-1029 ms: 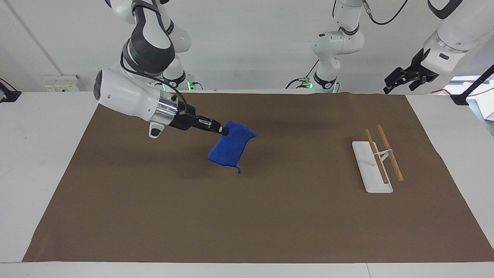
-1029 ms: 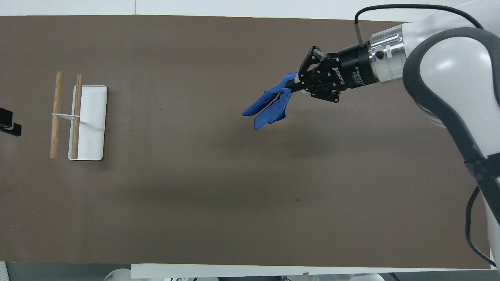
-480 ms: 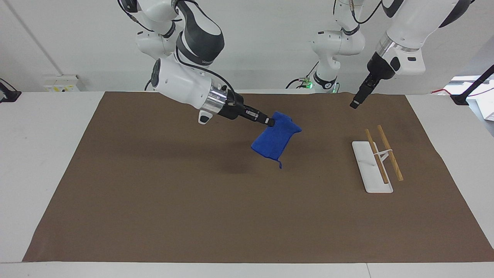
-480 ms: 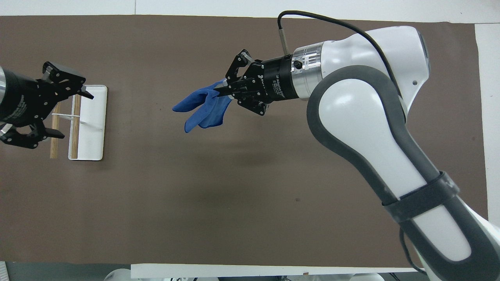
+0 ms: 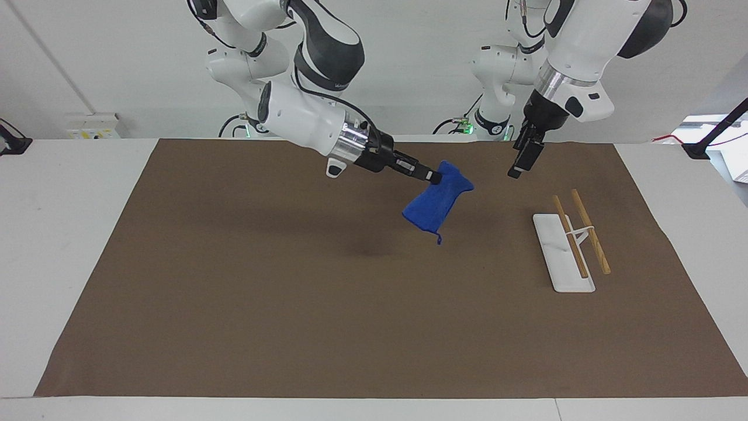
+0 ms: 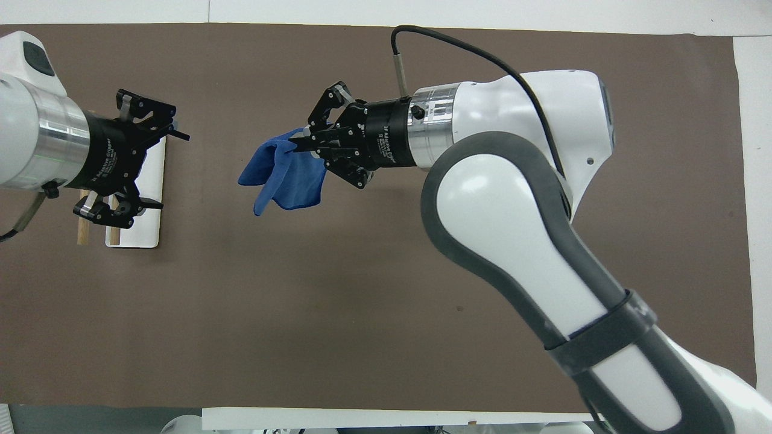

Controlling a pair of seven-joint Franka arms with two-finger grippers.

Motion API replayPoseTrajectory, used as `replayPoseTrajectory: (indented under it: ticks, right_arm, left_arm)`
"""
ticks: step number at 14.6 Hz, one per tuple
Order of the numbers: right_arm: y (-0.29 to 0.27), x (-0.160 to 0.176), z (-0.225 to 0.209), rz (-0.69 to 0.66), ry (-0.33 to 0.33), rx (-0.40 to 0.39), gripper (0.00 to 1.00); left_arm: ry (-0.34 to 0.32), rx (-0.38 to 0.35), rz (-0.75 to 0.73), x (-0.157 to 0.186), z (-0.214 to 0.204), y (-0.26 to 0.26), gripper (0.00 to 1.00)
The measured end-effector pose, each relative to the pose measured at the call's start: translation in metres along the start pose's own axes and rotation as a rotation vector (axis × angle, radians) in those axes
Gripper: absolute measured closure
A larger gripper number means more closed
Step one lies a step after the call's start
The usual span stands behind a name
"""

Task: Right arm passes towel to left arm to hang
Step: 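Grasp the towel with the left gripper from the right gripper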

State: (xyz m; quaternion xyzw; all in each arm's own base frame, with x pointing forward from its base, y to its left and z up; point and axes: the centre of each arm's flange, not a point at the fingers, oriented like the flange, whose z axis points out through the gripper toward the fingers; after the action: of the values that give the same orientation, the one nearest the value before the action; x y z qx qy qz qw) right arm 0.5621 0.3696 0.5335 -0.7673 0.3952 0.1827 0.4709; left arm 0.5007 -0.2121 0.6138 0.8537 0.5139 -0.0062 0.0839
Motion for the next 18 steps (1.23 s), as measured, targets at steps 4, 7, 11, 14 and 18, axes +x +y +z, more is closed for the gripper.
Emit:
replayPoseTrajectory:
  ticks: [4, 7, 11, 14, 18]
  right_arm:
    - [0.004, -0.015, 0.015, -0.006, 0.0, 0.001, 0.95]
    - [0.003, -0.013, 0.013, -0.003, 0.003, 0.005, 0.95]
    - [0.003, -0.013, 0.013, -0.003, 0.003, 0.005, 0.95]
    - [0.003, -0.013, 0.013, -0.003, 0.003, 0.005, 0.95]
    - [0.003, -0.013, 0.013, -0.002, 0.003, 0.005, 0.95]
  left_arm:
    - [0.003, -0.028, -0.022, -0.001, 0.016, 0.003, 0.0]
    - [0.004, -0.027, -0.028, 0.001, 0.028, 0.002, 0.09]
    - [0.003, -0.024, -0.02, -0.004, 0.048, 0.001, 0.2]
    - [0.003, -0.026, -0.013, -0.01, 0.056, 0.0, 0.33]
    - [0.001, -0.011, -0.008, -0.013, 0.064, -0.002, 0.37]
